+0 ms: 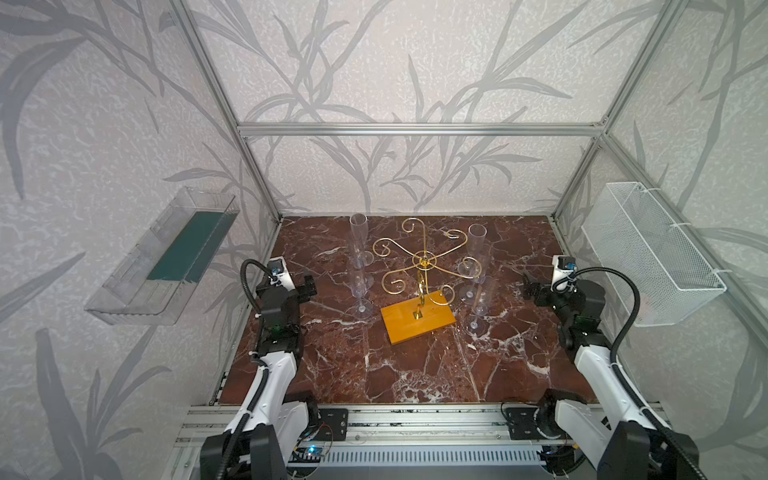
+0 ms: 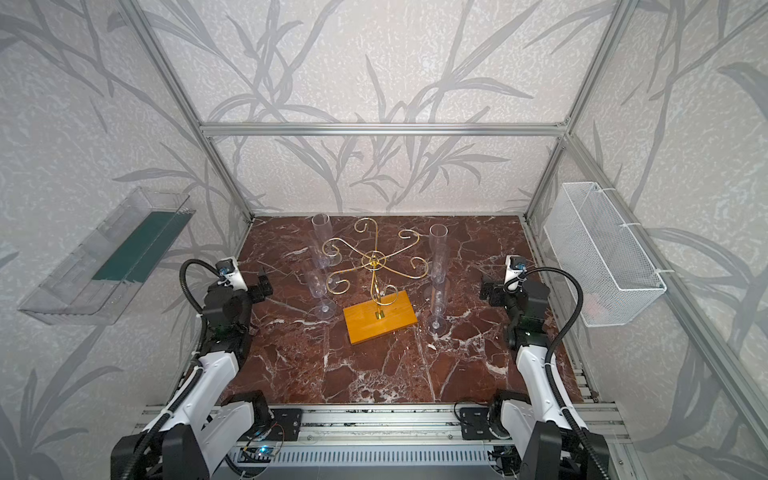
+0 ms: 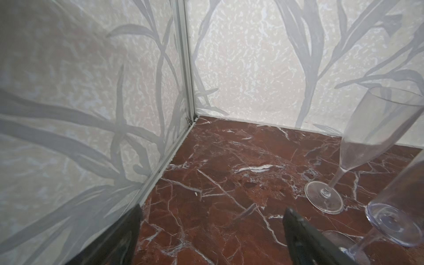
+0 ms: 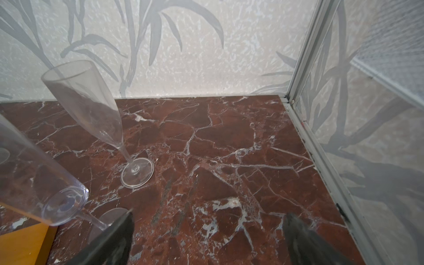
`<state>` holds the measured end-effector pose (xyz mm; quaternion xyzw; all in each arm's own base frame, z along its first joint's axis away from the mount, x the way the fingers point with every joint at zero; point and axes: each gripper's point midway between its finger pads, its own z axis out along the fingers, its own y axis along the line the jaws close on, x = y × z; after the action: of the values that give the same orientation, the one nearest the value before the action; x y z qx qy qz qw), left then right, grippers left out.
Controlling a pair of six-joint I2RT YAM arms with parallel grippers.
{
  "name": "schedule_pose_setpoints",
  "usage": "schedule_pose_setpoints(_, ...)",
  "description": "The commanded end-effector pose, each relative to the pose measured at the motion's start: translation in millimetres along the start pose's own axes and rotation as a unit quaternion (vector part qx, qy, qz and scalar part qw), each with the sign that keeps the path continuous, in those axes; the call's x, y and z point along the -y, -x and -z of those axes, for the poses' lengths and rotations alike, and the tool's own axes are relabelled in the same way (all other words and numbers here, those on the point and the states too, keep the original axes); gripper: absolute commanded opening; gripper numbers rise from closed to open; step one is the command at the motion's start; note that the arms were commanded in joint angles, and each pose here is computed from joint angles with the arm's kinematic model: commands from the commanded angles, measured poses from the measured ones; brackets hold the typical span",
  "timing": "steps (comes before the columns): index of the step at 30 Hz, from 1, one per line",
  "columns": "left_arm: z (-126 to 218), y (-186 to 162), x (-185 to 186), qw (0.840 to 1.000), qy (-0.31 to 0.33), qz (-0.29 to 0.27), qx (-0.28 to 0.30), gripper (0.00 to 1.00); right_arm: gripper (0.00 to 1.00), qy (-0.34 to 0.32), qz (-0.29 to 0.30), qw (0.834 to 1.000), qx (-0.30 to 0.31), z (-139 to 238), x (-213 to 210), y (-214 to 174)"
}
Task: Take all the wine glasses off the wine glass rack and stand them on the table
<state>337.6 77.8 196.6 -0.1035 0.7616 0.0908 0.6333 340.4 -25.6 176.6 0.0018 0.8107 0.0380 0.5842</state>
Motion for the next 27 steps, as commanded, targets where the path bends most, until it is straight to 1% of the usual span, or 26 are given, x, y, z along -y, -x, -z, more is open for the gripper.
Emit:
schedule_pose_setpoints(1,-7,0,22,0.998,-0.062,0.008,0.010,0.99,0.99,0.019,0.002,0.999,0.030,-6,-10,6)
schedule_pose_setpoints(3,-13,-7,29,0.997,-0.080,0.015,0.008,0.99,0.99,0.021,0.013,0.999,0.024,-12,-16,-4)
schedule_pose_setpoints(7,-26,-27,29,0.997,-0.069,0.036,0.005,0.99,0.99,0.032,0.028,0.999,0.004,-26,-30,-25)
schedule_pose_setpoints(8,-30,-32,28,0.996,-0.067,0.051,-0.001,0.99,0.99,0.035,0.033,0.999,-0.001,-30,-33,-29)
schedule_pose_setpoints(9,-33,-37,32,0.996,-0.074,0.052,-0.009,0.99,0.99,0.035,0.035,0.999,-0.006,-33,-35,-34)
schedule_pose_setpoints(12,-38,-57,43,0.995,-0.080,0.027,-0.051,0.99,0.99,0.033,0.036,0.999,-0.010,-43,-37,-44)
schedule_pose_setpoints(16,-40,-68,46,0.997,-0.069,0.014,-0.027,0.99,0.99,0.032,0.041,0.999,-0.010,-52,-41,-49)
schedule_pose_setpoints(17,-41,-70,47,0.997,-0.070,0.010,-0.019,0.99,0.99,0.029,0.046,0.999,0.002,-54,-42,-42)
schedule_pose_setpoints(21,-45,-83,60,0.996,-0.084,-0.012,-0.017,0.99,0.99,0.028,0.045,0.999,0.000,-66,-44,-52)
schedule_pose_setpoints(23,-46,-86,65,0.996,-0.087,-0.025,-0.019,0.99,0.99,0.027,0.046,0.999,-0.007,-74,-44,-64)
schedule_pose_setpoints(26,-48,-86,65,0.996,-0.084,-0.026,-0.027,0.99,0.99,0.025,0.056,0.998,0.010,-81,-48,-63)
schedule_pose_setpoints(27,-50,-87,65,0.996,-0.084,-0.026,-0.029,0.99,0.99,0.029,0.061,0.998,-0.005,-81,-50,-64)
